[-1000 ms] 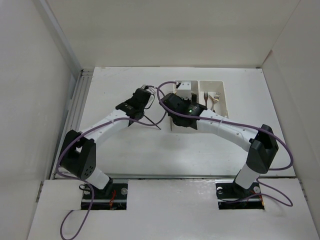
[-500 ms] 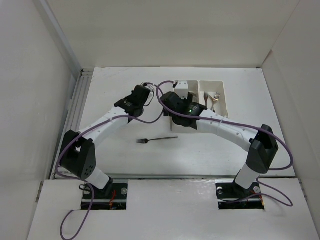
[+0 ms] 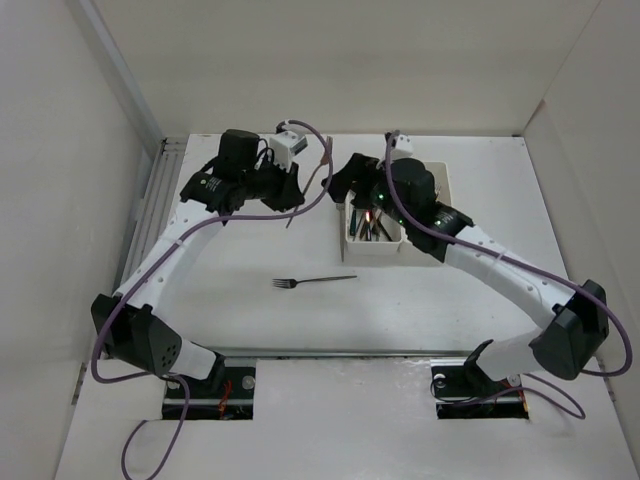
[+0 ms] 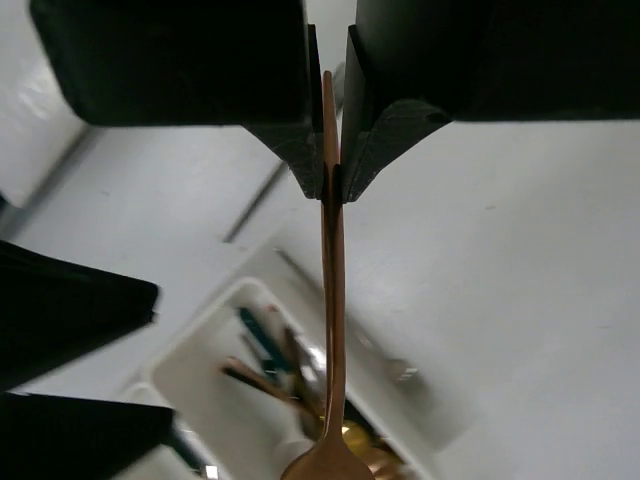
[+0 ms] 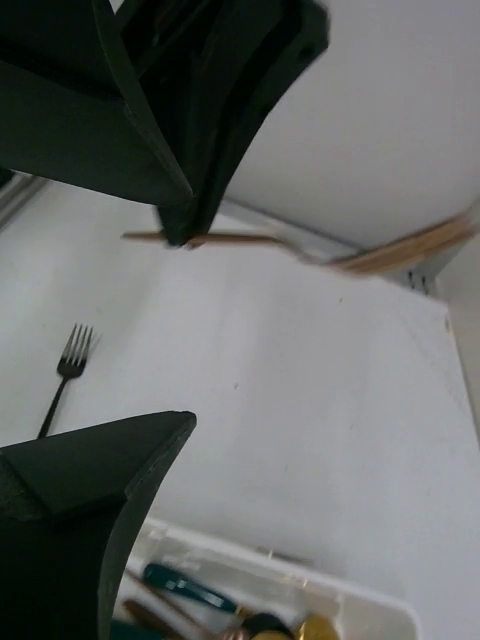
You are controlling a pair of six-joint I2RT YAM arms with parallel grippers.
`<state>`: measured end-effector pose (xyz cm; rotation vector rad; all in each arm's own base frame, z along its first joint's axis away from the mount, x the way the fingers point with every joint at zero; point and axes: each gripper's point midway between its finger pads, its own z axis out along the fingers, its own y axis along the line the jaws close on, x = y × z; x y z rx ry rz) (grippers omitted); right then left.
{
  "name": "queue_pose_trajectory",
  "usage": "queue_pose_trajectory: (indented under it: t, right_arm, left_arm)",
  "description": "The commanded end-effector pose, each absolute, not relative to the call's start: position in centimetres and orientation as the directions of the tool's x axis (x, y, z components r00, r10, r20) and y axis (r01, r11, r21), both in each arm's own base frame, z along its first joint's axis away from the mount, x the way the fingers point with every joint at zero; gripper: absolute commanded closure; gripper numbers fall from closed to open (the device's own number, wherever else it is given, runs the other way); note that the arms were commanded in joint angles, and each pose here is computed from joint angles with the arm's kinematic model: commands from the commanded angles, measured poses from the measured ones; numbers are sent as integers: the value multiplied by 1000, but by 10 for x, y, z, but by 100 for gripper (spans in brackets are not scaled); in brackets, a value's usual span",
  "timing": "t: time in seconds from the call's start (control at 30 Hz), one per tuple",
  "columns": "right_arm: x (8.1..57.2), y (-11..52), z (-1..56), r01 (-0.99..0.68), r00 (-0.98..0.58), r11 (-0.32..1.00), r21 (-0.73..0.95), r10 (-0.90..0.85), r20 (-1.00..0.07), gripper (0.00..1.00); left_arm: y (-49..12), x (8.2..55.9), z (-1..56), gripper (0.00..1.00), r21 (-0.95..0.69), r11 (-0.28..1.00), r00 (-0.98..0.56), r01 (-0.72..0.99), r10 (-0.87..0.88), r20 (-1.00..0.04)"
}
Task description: Sort the eating utensils into containers
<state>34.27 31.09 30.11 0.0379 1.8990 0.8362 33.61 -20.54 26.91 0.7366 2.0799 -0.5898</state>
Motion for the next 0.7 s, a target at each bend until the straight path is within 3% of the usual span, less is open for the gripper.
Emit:
queue_pose_trajectory:
  t: [0.0,0.2,0.37,0.5,0.6,0.63,0.67]
  right_arm:
    - [321,345,355,-551,-494,508,662,441,-749,12]
    - [322,356,367,-575,-517,400,714,499,-696,17]
    - [328,360,350,-524,-554,403,751,508,-659,25]
    - [332,362,337,-490,-575,411,769,511,-639,45]
    - [328,371,330,-497,-613,388,776,476,-630,67]
    - [329,375,330,-502,-621,381,777,466,-630,86]
    - [327,376,330,-506,-626,376,777,459,-630,96]
  left_arm:
    - [-244,287,296,100,-386,488,-541,783,228,-810]
    - [-249,279,305,100,-420,440,-547,794,216,-809]
    - [-250,277,315,100,-417,429,-533,801,196,-823]
    - [-250,272,316,100,-429,422,-541,799,191,-819]
    - [-250,274,313,100,-432,431,-547,792,187,-816]
    - [-250,275,315,100,-427,430,-540,796,184,-821]
    - [-250,277,314,100,-423,438,-540,793,183,-822]
